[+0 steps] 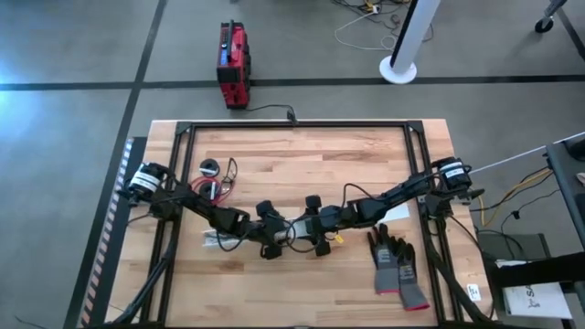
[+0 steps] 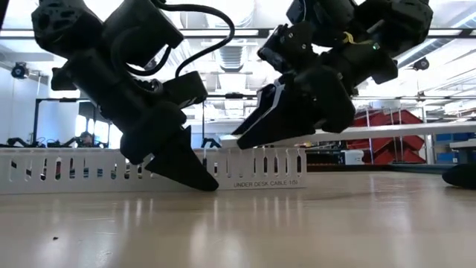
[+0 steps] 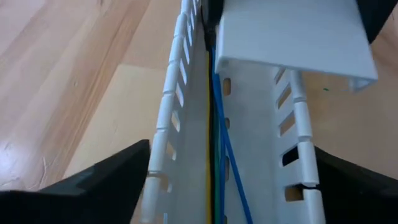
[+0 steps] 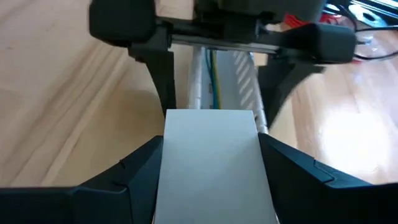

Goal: Ziptie cables
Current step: Close the white cable duct lid

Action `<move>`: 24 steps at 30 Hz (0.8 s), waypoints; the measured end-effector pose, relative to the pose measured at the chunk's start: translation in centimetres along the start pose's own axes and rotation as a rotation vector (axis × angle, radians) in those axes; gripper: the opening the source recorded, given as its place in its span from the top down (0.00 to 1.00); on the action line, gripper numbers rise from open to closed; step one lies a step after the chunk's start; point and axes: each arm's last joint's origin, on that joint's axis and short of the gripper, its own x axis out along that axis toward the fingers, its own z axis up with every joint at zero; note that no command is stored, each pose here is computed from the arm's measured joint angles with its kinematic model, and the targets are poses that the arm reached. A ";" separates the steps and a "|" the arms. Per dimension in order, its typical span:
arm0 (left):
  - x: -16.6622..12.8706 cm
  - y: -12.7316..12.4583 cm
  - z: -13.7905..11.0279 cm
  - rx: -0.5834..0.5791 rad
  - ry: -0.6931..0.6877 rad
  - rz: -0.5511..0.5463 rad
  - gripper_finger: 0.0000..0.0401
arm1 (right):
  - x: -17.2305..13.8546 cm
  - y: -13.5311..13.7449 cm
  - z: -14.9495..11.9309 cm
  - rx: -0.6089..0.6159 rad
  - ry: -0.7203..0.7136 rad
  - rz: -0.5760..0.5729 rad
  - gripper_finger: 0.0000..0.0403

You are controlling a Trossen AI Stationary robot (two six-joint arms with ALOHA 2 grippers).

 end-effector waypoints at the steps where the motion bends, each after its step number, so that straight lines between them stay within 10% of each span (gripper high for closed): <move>1: 0.0 0.0 -0.1 0.001 0.004 0.001 0.16 | 0.0 0.0 0.0 -0.007 0.001 -0.011 0.45; 11: 0.0 0.0 -0.2 0.011 0.008 0.003 0.48 | 0.2 -1.3 -0.5 -0.012 0.025 -0.031 0.45; 24: 0.0 -0.2 -0.3 0.054 0.012 -0.006 0.40 | 0.2 -3.1 -1.0 0.087 0.035 0.032 0.45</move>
